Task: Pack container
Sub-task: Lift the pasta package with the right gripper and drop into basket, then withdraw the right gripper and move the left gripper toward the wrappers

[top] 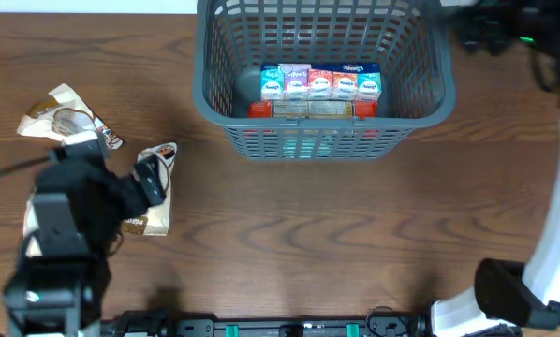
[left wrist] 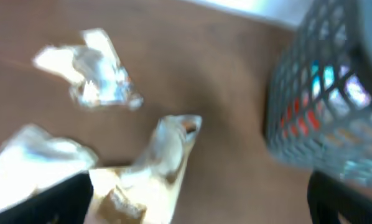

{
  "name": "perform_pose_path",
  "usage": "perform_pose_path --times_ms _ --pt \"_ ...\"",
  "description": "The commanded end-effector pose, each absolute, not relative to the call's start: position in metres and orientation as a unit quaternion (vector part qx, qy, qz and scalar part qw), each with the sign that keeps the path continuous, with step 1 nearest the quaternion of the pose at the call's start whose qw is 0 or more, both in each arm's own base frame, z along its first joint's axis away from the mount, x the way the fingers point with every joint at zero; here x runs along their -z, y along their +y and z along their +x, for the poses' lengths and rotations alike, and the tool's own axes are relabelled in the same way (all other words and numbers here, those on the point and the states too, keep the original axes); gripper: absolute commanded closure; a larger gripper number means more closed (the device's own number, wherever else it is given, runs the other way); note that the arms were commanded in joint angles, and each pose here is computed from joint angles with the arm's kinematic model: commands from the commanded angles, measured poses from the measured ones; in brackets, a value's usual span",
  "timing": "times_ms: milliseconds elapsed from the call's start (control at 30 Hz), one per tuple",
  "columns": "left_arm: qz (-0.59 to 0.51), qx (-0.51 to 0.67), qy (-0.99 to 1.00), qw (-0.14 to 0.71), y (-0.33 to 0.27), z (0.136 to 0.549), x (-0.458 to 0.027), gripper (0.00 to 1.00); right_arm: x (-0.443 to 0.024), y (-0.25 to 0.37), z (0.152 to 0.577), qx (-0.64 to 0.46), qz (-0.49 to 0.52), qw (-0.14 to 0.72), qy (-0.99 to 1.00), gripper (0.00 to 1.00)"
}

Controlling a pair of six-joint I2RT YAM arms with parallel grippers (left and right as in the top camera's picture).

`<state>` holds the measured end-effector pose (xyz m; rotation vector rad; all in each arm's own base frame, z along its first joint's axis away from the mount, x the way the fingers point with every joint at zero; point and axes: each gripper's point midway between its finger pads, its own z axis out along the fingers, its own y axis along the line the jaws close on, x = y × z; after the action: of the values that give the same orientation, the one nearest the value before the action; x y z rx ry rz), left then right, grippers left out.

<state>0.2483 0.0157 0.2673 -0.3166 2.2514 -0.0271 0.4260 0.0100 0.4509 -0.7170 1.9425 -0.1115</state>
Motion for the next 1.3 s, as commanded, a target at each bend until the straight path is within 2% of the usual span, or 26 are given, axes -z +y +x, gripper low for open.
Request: perform_pose_path --times_ms 0,167,367,567,733,900,1100,1267 --pt "-0.137 -0.025 0.919 0.37 0.035 0.252 -0.288 0.02 -0.417 -0.049 0.424 0.014 -0.145 0.459 0.877 0.08" --pt "-0.165 -0.047 0.954 0.247 0.055 0.244 -0.284 0.01 -0.352 -0.108 0.413 -0.017 -0.02 0.366 0.93 0.02" --pt "-0.168 -0.05 0.976 0.131 0.059 0.237 -0.255 0.01 -0.259 -0.126 0.411 -0.062 0.042 0.256 0.964 0.01" --pt "-0.166 -0.049 0.982 0.077 0.059 0.24 -0.235 0.01 -0.165 -0.115 0.401 -0.104 0.074 0.159 0.979 0.01" --pt "-0.166 -0.049 0.983 0.064 0.061 0.252 -0.224 0.02 -0.111 -0.097 0.383 -0.124 0.07 0.11 0.984 0.01" --pt "-0.165 -0.049 0.983 0.059 0.063 0.262 -0.216 0.01 -0.085 -0.086 0.37 -0.132 0.066 0.083 0.985 0.01" --pt "-0.158 -0.051 0.98 0.11 0.069 0.295 -0.203 0.02 -0.083 -0.087 0.373 -0.13 0.065 0.091 0.985 0.01" --pt "-0.101 -0.058 0.985 0.124 0.071 0.309 -0.17 0.01 -0.083 -0.088 0.375 -0.129 0.064 0.096 0.985 0.01"
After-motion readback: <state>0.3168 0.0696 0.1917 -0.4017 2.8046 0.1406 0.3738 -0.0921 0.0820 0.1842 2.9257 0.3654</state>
